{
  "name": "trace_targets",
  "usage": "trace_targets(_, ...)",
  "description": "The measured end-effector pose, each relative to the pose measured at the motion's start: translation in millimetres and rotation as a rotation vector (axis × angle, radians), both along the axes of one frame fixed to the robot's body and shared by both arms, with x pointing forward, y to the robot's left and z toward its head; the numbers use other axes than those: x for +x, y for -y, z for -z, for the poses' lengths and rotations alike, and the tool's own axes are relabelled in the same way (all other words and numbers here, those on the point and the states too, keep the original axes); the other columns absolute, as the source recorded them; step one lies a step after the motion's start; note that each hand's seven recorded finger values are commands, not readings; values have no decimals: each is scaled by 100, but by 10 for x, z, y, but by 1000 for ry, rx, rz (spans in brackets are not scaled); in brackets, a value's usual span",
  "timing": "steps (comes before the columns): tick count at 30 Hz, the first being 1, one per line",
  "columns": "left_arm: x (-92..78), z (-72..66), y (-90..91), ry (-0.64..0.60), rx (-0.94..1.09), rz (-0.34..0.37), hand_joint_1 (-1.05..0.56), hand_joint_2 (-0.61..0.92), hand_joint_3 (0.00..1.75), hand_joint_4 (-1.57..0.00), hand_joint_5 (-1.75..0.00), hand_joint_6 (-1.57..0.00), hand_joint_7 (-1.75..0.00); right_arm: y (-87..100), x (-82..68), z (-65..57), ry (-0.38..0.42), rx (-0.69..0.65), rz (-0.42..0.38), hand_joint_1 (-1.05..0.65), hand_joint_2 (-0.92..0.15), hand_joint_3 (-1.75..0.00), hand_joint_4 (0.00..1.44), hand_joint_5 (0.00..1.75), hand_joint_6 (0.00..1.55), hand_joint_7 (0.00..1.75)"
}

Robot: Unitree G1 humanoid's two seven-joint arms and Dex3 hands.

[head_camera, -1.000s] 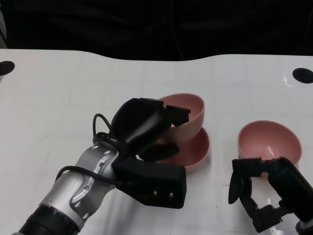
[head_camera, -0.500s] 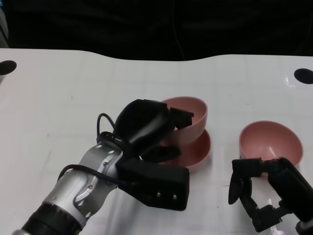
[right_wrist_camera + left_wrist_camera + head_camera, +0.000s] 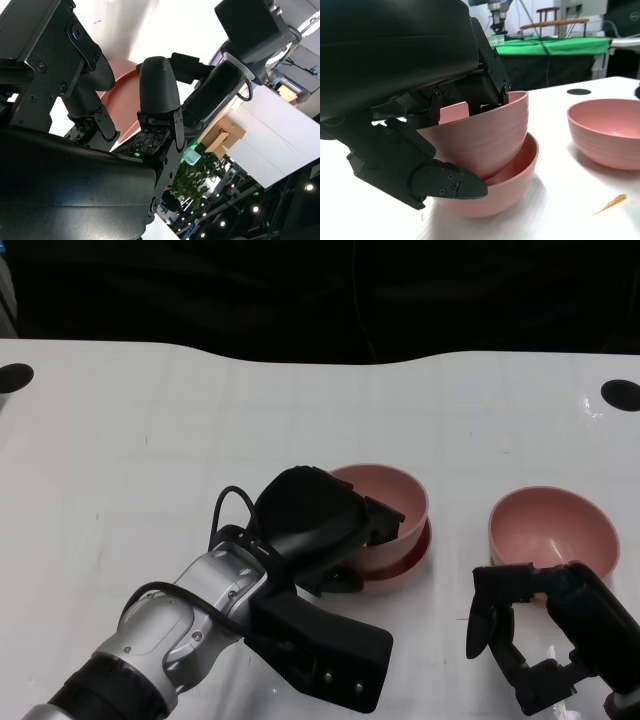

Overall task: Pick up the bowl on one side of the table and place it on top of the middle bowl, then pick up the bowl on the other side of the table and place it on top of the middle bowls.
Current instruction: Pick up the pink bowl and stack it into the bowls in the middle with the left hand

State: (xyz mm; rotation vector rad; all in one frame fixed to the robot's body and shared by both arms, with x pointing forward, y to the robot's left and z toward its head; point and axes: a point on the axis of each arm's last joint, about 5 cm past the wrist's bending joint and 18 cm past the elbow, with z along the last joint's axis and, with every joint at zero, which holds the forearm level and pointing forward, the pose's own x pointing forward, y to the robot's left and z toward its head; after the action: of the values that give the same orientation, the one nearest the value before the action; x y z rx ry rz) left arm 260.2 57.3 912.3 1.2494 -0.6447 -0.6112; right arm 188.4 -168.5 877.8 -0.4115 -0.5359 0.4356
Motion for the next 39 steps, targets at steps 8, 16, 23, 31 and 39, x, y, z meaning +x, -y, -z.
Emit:
trace_targets(8,1,-11,-6,-71,37,23,-56,92,37,-24,-34,-37,-4,3,3,-4,-8,-1,-8,26,-9,-171,95,170,90,139)
trace_targets(16,-1,-60,13,-62,110,-22,-71,92,47,-1,-22,-16,0,8,4,-6,-13,9,-15,29,-9,-172,97,164,93,141)
trace_targets(23,-14,-63,12,-55,173,-33,-74,92,51,0,-17,-15,0,8,4,-7,-14,8,-16,30,-10,-171,97,158,93,141)
trace_targets(31,-49,-12,-3,-75,199,-38,-76,92,55,0,-10,-9,0,12,3,-5,-16,14,-17,32,-15,-165,97,135,92,141)
trace_targets(39,-65,24,-45,-130,233,-36,-76,92,59,0,-6,-3,0,14,1,4,-18,13,-17,26,-12,-166,97,173,91,141)
